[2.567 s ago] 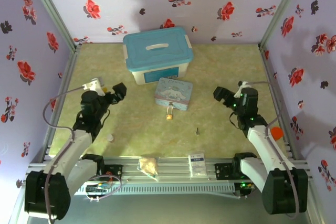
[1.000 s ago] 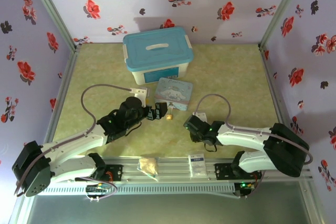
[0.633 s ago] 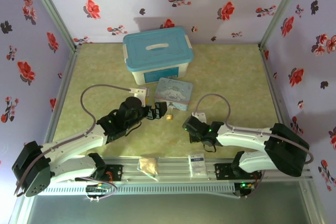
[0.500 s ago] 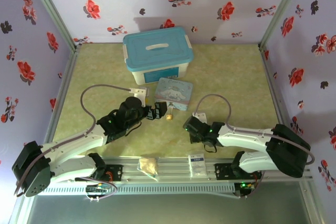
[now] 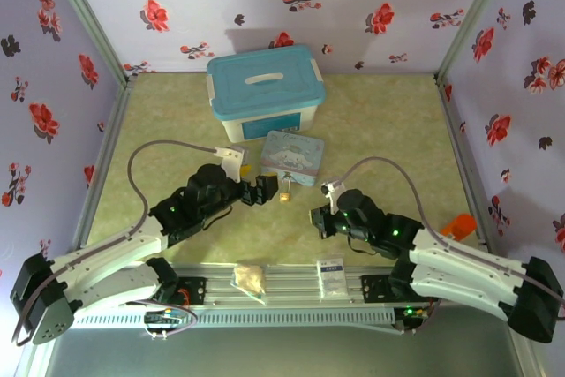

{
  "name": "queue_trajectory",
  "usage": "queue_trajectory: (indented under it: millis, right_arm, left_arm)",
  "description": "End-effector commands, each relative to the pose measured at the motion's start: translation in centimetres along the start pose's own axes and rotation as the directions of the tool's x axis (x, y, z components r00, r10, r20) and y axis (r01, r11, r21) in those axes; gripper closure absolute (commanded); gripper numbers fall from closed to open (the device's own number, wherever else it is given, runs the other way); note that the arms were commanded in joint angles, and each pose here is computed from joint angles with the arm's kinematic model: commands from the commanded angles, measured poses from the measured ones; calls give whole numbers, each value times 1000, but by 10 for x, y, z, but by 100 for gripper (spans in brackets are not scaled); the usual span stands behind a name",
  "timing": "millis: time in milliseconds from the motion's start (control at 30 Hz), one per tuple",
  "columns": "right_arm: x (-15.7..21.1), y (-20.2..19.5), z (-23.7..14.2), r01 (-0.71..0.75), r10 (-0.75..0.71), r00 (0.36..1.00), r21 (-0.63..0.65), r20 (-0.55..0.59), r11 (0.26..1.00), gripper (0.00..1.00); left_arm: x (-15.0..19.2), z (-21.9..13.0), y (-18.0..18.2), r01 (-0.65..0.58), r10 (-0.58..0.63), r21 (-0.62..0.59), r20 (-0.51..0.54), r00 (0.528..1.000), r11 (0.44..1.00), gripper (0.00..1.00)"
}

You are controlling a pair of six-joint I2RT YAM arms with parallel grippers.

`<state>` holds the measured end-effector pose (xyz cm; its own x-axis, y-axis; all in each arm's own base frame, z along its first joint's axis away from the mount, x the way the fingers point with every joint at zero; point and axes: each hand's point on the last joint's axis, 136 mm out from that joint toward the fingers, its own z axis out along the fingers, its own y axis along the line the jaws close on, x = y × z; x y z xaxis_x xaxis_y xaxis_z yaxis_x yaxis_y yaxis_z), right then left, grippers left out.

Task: Unlock a padlock with a key

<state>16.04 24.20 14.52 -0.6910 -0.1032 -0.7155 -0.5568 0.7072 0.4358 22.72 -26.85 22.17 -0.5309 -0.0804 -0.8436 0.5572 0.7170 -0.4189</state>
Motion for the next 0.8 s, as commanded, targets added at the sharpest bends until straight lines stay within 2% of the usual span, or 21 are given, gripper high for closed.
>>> queue_trajectory:
  millis: [0, 133, 200, 267, 433, 600, 667, 767]
  right_arm:
    - [-26, 24, -12, 36, -24, 995, -124, 98, 992, 100]
    - [-53, 33, -19, 0, 26, 986, -157, 168, 988, 100]
    - [-67, 37, -20, -14, 46, 981, -165, 190, 986, 100]
    - [-78, 41, -22, -20, 54, 977, -164, 206, 986, 100]
    - [-109, 56, -25, -61, 119, 955, -213, 271, 975, 100]
    - [-122, 67, -25, -59, 154, 932, -283, 328, 957, 100]
    - [-123, 70, -25, -48, 153, 927, -297, 341, 954, 100]
    - [-123, 71, -22, -35, 145, 927, -304, 345, 952, 100]
  left_arm:
    - [-9, 0, -32, 79, -76, 141, -28, 997, 987, 10]
    - [-13, 3, -44, 276, -269, 192, -65, 961, 942, 10]
    - [-18, 2, -46, 415, -406, 189, -83, 910, 890, 9]
    - [-31, -2, -55, 497, -497, 239, -67, 865, 834, 8]
    - [-44, -9, -50, 631, -648, 261, -24, 761, 731, 4]
    - [-31, 5, -37, 773, -794, 265, -40, 606, 577, 6]
    - [-29, 9, -39, 793, -816, 274, -48, 576, 544, 7]
    - [-30, 10, -42, 801, -827, 275, -36, 561, 532, 6]
